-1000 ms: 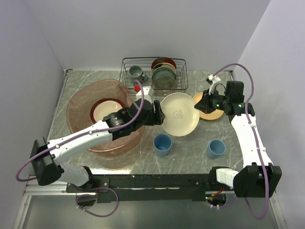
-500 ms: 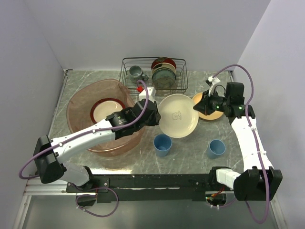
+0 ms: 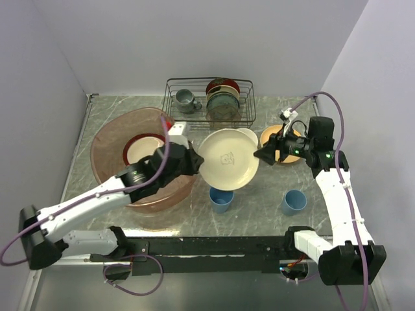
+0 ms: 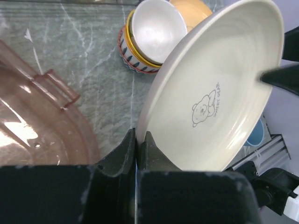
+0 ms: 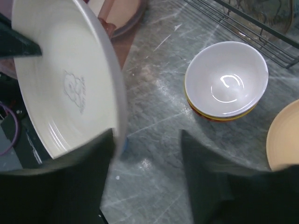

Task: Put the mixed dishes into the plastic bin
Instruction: Pick up the plate at the center of the board, then place the plate in the plastic bin.

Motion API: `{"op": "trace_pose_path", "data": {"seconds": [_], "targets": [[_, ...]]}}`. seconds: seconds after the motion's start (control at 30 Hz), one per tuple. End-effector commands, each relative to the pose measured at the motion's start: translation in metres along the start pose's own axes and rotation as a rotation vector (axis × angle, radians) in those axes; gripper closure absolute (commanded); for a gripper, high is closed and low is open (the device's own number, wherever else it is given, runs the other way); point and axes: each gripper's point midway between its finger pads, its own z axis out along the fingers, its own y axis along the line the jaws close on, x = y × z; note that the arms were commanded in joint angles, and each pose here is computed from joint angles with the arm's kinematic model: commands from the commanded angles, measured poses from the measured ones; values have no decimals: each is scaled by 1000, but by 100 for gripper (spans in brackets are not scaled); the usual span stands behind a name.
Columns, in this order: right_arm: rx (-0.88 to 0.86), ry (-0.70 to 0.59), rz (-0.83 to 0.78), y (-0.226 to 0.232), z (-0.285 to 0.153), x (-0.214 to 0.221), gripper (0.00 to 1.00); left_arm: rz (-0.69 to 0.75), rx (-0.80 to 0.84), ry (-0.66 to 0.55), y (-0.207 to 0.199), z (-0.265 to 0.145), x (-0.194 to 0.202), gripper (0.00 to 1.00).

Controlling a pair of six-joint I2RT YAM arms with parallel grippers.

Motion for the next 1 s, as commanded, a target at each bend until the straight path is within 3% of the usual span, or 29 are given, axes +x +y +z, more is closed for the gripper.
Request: {"op": "trace_pose_path", "data": {"seconds": [0.0, 0.07, 0.33, 0.97], "targets": [[-17, -59, -80, 7, -5, -8, 10, -106, 44, -178, 9, -30, -49, 99], [-19, -77, -93, 10, -8, -10, 0, -133, 46, -213, 18, -46, -57, 99], [17, -141, -74, -5, -15, -1, 0, -221, -34, -334, 67, -89, -74, 99], [114, -154, -35, -23, -18, 6, 0, -326, -327, -471, 138, -112, -92, 99]]}}
